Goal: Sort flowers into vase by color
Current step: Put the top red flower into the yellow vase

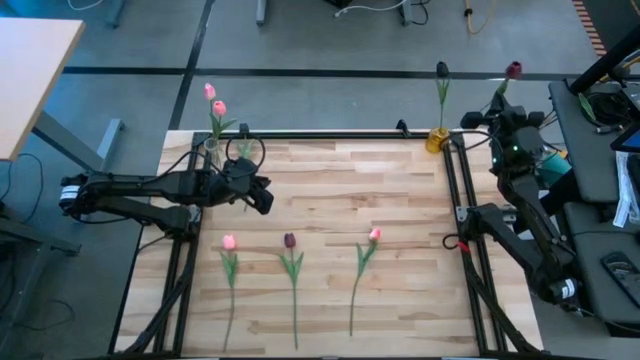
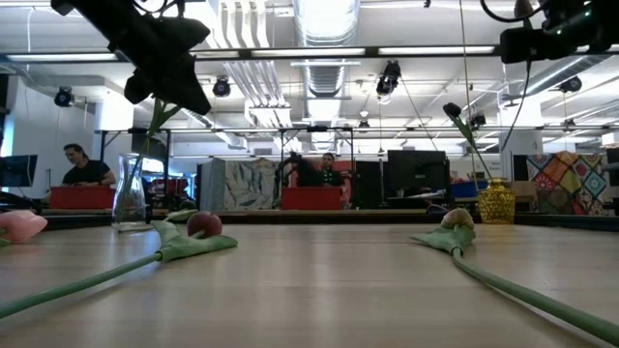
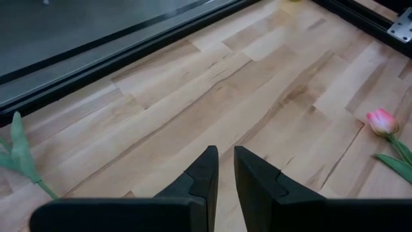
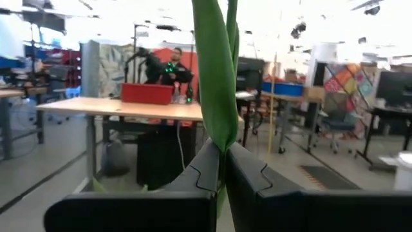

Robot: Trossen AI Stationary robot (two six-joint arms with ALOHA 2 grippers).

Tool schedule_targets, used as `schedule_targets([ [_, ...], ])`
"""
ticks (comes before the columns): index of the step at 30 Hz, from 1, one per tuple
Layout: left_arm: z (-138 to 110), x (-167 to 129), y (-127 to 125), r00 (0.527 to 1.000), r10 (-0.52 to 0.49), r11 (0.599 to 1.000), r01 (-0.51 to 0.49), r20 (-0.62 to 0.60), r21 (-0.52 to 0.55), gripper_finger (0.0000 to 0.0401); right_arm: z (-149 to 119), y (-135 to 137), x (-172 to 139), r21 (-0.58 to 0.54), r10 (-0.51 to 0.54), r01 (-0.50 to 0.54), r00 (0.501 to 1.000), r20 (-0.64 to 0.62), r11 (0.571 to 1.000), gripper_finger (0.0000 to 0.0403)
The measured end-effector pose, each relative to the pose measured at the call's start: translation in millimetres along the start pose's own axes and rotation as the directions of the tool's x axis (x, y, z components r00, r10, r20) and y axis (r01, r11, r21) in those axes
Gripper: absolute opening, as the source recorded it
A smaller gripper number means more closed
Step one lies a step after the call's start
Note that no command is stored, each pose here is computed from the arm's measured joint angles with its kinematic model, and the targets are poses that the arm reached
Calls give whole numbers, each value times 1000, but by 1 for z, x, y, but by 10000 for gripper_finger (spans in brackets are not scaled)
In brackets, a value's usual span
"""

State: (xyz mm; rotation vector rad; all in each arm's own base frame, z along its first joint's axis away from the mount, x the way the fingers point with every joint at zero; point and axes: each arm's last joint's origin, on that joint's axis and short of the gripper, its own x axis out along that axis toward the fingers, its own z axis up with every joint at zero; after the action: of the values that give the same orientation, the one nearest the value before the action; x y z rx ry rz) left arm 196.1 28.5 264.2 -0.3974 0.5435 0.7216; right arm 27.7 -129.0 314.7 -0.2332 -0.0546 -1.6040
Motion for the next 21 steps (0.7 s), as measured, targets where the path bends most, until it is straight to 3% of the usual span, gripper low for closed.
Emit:
schedule_targets([
  [5,1,0,1,1000,4,1000,-4,1,-3,35,-1,-3,-8,42,-39,39,999,2,998,8],
  [10,1,1,1,1000,5,1000,-5,1,-7,35,7,-8,-33,90,-5,1,999,46,996,8],
  [15,0,1,0,1000,-16,1000,16,-13,-7,35,14,-11,-62,129,161,-171,983,84,977,8],
  [21,-1,0,-1,997,-66,998,66,-45,-6,35,19,-14,-86,157,390,-394,919,58,906,8],
])
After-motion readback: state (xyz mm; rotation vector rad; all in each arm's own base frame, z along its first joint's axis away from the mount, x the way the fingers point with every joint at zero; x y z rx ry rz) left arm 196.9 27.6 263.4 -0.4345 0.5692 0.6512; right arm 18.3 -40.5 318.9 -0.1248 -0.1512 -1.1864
